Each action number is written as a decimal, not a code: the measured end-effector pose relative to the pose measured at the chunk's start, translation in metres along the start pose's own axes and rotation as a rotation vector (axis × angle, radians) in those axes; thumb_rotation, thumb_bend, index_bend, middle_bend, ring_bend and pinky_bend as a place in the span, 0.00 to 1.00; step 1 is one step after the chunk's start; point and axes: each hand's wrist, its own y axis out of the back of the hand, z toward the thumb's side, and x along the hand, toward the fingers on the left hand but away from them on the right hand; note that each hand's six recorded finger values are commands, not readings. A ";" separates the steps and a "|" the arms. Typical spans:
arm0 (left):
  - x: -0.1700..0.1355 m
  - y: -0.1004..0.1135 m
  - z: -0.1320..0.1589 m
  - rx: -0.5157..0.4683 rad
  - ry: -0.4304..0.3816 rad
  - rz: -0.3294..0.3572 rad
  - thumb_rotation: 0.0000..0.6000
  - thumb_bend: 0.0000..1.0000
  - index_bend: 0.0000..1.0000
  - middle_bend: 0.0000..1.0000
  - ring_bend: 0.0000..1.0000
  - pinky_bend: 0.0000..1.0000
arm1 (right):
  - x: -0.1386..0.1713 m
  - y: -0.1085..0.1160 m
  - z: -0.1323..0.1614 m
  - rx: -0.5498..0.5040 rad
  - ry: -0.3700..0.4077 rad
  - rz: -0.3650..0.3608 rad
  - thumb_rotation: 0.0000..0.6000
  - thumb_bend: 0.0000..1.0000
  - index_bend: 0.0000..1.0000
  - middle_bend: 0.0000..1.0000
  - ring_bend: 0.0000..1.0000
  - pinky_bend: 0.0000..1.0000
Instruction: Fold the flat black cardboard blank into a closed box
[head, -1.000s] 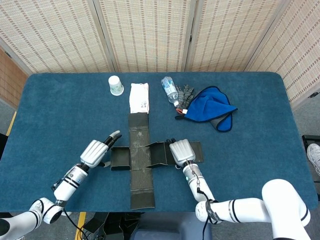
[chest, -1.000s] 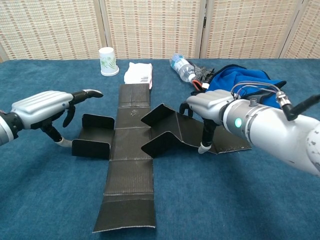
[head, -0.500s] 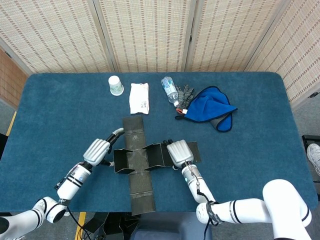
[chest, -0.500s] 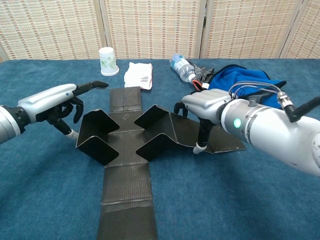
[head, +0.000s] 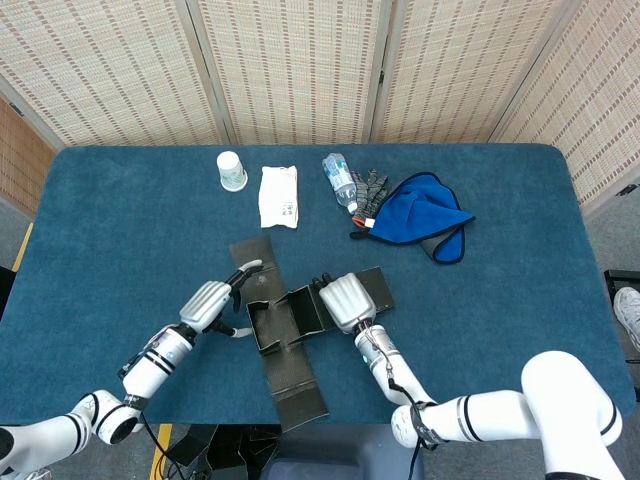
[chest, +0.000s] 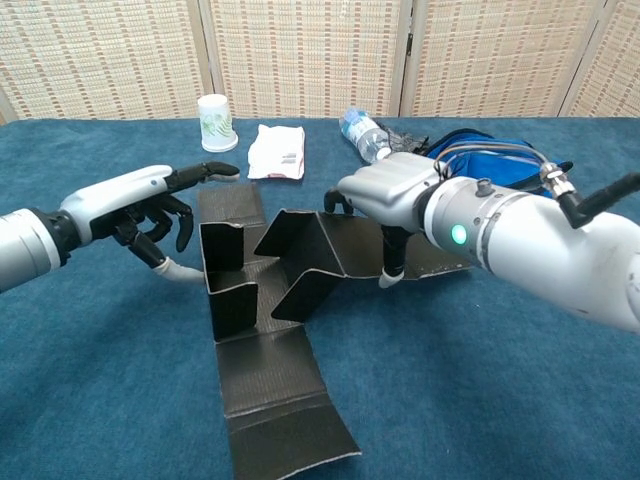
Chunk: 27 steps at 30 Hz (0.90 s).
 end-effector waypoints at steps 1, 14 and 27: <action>0.000 -0.001 0.001 -0.014 0.000 -0.007 1.00 0.10 0.00 0.00 0.59 0.86 | 0.000 0.003 0.001 0.027 0.008 -0.009 1.00 0.20 0.34 0.36 0.85 0.97; -0.002 -0.013 0.003 -0.166 0.028 -0.078 1.00 0.10 0.00 0.00 0.59 0.86 | -0.003 0.029 0.017 0.317 0.128 -0.121 1.00 0.21 0.43 0.39 0.87 0.97; -0.007 -0.024 0.001 -0.319 0.070 -0.149 1.00 0.10 0.00 0.00 0.61 0.87 | -0.005 0.043 0.027 0.503 0.229 -0.225 1.00 0.22 0.49 0.43 0.88 0.97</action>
